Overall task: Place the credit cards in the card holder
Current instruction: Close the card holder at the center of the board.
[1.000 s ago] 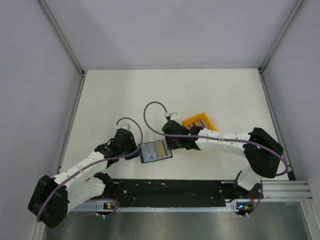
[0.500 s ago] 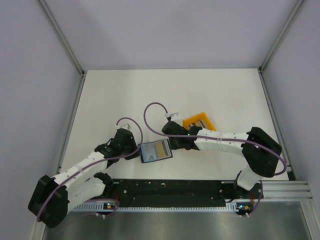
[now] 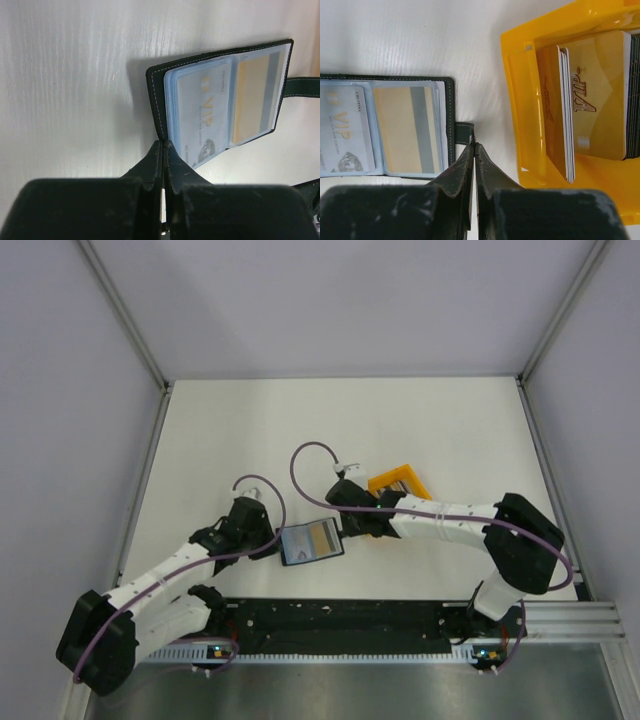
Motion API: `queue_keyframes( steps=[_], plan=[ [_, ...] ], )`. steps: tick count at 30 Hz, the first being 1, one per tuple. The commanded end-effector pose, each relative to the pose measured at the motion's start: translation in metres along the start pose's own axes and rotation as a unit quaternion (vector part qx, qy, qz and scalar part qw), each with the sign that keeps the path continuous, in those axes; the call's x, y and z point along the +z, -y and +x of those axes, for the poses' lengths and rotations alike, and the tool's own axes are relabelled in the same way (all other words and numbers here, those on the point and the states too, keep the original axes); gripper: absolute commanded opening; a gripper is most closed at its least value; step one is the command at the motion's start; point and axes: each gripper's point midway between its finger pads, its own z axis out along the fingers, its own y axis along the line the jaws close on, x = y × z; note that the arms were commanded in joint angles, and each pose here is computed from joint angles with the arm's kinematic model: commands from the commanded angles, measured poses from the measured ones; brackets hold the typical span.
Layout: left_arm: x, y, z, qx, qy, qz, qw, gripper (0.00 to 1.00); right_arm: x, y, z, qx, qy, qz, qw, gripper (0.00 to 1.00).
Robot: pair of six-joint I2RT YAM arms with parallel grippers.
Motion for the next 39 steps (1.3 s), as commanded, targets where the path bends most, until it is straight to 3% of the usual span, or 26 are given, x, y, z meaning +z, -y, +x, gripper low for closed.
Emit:
queue_keyframes(
  steps=[1,6,13,22,26,33,39],
  plan=[
    [-0.009,0.007,-0.022,0.015,0.035,-0.009,0.999,0.00,-0.007,-0.004,-0.015,0.015,0.022,-0.016,1.000,0.00],
    [-0.025,0.029,-0.037,0.034,0.044,0.021,0.998,0.00,-0.010,-0.019,-0.003,0.040,0.006,-0.071,0.997,0.00],
    [-0.036,0.066,-0.039,0.056,0.014,0.087,0.995,0.00,-0.010,-0.041,0.011,0.088,-0.009,-0.139,0.986,0.00],
    [-0.031,0.094,-0.031,0.052,-0.020,0.154,0.987,0.00,-0.011,-0.043,0.013,0.109,-0.002,-0.157,0.982,0.00],
    [-0.031,0.104,-0.031,0.053,-0.024,0.178,0.982,0.08,-0.010,-0.044,0.016,0.112,-0.005,-0.160,0.981,0.00],
    [-0.017,0.116,-0.016,0.051,-0.059,0.196,0.978,0.12,-0.013,-0.031,0.011,0.120,0.014,-0.133,0.984,0.00],
    [-0.007,0.125,-0.003,0.061,-0.087,0.202,0.974,0.27,-0.018,-0.024,0.006,0.119,0.027,-0.123,0.985,0.00]
  ],
)
